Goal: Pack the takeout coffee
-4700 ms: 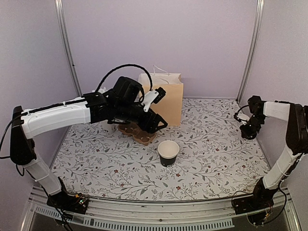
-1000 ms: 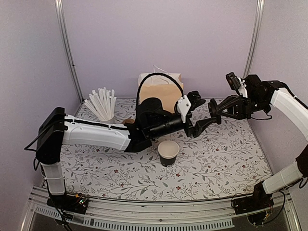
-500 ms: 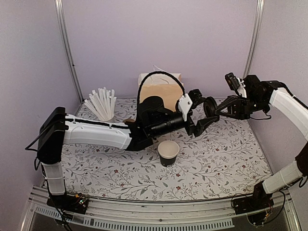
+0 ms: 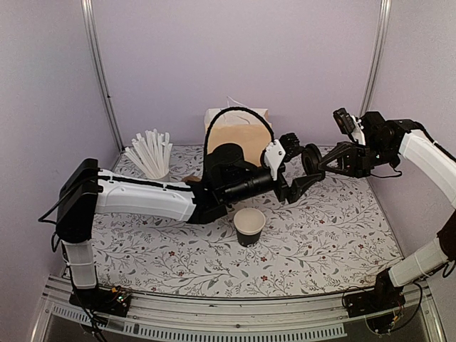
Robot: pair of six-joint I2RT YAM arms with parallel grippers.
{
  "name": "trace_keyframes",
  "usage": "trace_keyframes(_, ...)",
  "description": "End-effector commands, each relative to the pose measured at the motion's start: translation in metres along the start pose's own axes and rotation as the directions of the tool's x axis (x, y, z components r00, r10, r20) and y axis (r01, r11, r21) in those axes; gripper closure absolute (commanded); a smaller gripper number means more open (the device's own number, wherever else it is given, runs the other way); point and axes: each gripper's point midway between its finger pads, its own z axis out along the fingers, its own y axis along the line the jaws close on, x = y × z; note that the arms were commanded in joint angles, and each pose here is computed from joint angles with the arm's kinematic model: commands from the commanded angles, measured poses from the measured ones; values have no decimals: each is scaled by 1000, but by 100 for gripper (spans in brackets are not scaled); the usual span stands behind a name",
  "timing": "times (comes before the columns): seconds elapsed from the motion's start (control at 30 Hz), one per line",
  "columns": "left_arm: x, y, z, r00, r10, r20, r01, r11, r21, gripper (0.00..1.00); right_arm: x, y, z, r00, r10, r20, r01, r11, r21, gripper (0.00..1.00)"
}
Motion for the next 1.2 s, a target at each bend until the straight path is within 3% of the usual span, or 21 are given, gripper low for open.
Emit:
trace_keyframes(0.0, 14, 3, 4, 999, -20, -33, 20, 1000, -10, 18, -9, 14, 0, 997, -72, 31, 73, 997, -34, 99)
trace_keyframes(0.43, 13, 2, 2, 999, -28, -28, 28, 1000, -5, 15, -9, 19, 0, 996, -84, 34, 86, 996, -38, 98)
trace_keyframes(0.77, 13, 2, 1, 999, -27, -25, 27, 1000, -2, 24, -7, 18, 0, 996, -84, 32, 85, 996, -37, 98)
trace_keyframes(0.8, 12, 2, 0, 999, -27, -24, 27, 1000, -3, 25, -6, 17, 0, 996, -85, 29, 86, 996, -34, 97)
trace_keyframes(0.9, 12, 4, -3, 999, -34, -40, 33, 999, -12, 25, -4, 12, 0, 995, -95, 11, 95, 995, -13, 76)
trace_keyframes(0.97, 11, 6, -8, 997, -37, -64, 36, 999, -23, 25, -6, 3, -2, 994, -111, -24, 112, 993, 40, 69)
trace_keyframes(1.17, 13, 24, -25, 982, -35, -183, 24, 998, -62, 25, -27, -13, -33, 989, -148, -21, 149, 968, 200, 63)
